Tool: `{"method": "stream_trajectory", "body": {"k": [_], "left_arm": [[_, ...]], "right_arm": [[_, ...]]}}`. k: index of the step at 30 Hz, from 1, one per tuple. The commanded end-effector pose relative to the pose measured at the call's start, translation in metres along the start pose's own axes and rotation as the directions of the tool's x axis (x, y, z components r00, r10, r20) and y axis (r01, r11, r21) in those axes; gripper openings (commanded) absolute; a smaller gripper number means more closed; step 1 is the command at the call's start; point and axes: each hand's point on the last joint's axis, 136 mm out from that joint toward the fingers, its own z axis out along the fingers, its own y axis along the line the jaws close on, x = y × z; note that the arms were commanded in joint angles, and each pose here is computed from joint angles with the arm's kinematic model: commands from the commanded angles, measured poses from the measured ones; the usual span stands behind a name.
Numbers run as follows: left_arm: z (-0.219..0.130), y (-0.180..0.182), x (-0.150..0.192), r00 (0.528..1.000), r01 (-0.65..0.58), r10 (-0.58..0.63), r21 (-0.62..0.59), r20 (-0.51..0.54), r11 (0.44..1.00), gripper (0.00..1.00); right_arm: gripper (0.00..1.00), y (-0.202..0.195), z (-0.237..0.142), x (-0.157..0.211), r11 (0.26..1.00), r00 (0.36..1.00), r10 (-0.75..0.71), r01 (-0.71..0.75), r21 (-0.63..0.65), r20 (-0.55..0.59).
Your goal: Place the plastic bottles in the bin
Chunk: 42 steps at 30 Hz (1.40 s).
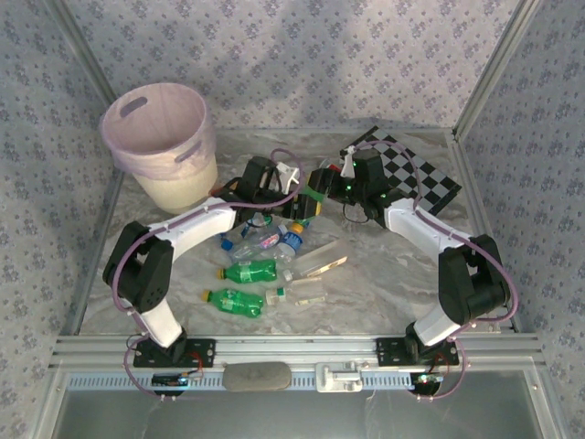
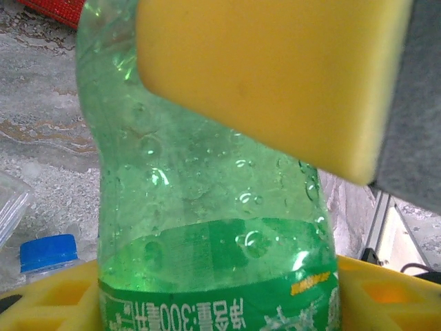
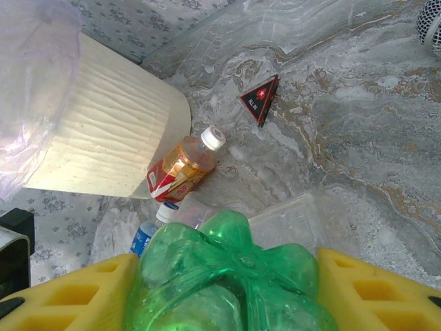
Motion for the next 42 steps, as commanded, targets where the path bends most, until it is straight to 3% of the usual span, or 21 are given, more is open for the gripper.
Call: {"method": "stream_trajectory", "body": {"k": [1,6,12,17,20,23,33,37,42], "left_arm": [[-0.008,-0.002,-0.017,0.997,-0.044,0.046,-0.037,0.062,0.998,0.55],[-0.021,0.016,-0.023,0.995,-0.015,0.025,-0.105,0.097,0.994,0.52],[-0.053,0.039,-0.036,0.987,0.013,0.019,-0.200,0.158,0.980,0.51],[-0.094,0.042,-0.066,0.968,-0.043,0.116,-0.307,0.224,0.951,0.51],[-0.127,0.043,-0.091,0.943,-0.064,0.189,-0.406,0.275,0.911,0.51],[-0.166,0.040,-0.119,0.906,-0.057,0.241,-0.463,0.348,0.884,0.51],[-0.308,0.057,-0.179,0.797,0.092,0.343,-0.660,0.497,0.745,0.51],[-0.355,0.081,-0.188,0.783,0.183,0.332,-0.705,0.526,0.685,0.52],[-0.386,0.113,-0.188,0.801,0.257,0.290,-0.738,0.524,0.623,0.52]], "right_arm": [[0.64,0.022,-0.011,-0.012,0.998,0.999,-0.031,0.033,-0.050,0.031],[0.82,0.017,-0.023,-0.025,0.999,0.998,-0.004,0.007,-0.048,0.067],[0.85,-0.002,-0.039,-0.036,0.999,0.991,0.044,-0.042,-0.015,0.123],[0.86,-0.019,-0.043,-0.034,0.997,0.987,0.079,-0.082,0.015,0.137],[0.89,-0.025,-0.041,-0.030,0.995,0.987,0.095,-0.099,0.024,0.131],[0.99,-0.029,-0.038,-0.026,0.993,0.986,0.109,-0.113,0.028,0.124],[0.99,-0.035,-0.029,-0.015,0.991,0.987,0.124,-0.129,0.038,0.101],[0.99,-0.034,-0.028,-0.013,0.991,0.988,0.125,-0.129,0.036,0.092],[0.99,-0.034,-0.029,-0.012,0.991,0.988,0.126,-0.129,0.040,0.087]]}}
